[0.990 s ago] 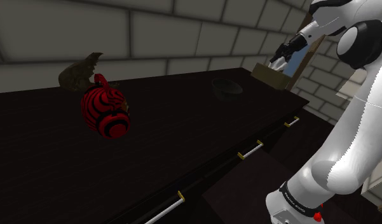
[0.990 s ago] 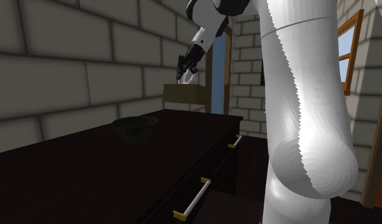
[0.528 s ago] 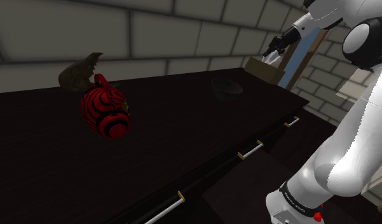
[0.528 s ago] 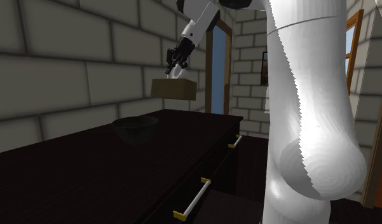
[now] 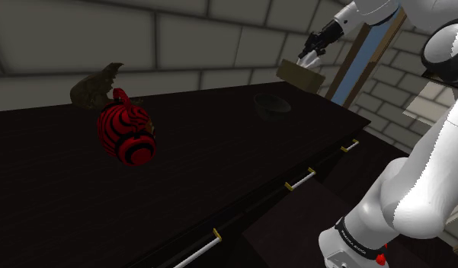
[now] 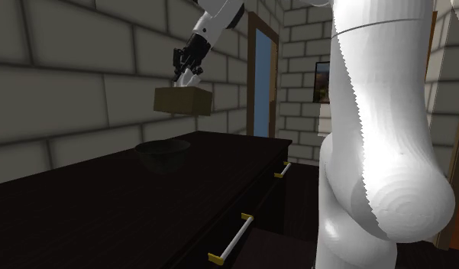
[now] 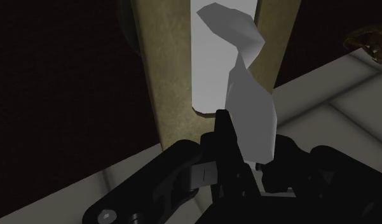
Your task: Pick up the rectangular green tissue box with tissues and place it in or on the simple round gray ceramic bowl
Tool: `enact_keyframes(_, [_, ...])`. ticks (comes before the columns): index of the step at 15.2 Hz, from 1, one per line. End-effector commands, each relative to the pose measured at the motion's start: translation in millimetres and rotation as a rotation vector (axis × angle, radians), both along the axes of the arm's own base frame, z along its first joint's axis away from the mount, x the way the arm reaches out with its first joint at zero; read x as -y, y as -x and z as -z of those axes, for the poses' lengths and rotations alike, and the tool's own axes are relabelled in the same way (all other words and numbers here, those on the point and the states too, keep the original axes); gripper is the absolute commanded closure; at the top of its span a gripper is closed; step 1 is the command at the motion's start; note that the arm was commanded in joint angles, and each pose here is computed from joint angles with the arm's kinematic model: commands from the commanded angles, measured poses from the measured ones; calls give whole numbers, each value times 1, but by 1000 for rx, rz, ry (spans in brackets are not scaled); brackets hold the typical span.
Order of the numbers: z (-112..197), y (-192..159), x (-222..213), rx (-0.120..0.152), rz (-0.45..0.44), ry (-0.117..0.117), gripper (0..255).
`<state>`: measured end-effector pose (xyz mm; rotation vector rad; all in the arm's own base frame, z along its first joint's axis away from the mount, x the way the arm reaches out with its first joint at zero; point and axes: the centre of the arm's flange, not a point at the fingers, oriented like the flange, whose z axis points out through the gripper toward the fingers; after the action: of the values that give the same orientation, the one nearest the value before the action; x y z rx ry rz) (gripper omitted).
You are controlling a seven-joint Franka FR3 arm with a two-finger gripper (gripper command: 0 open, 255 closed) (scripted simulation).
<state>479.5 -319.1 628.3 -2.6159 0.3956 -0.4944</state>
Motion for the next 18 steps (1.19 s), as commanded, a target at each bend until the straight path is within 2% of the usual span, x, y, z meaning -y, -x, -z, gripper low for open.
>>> enact_keyframes(1, [-4, -19, -23, 1, 2, -1, 255])
enact_keyframes(6, [-17, -55, -71, 1, 2, -1, 255])
enact_keyframes(18, [47, -55, -71, 1, 2, -1, 255])
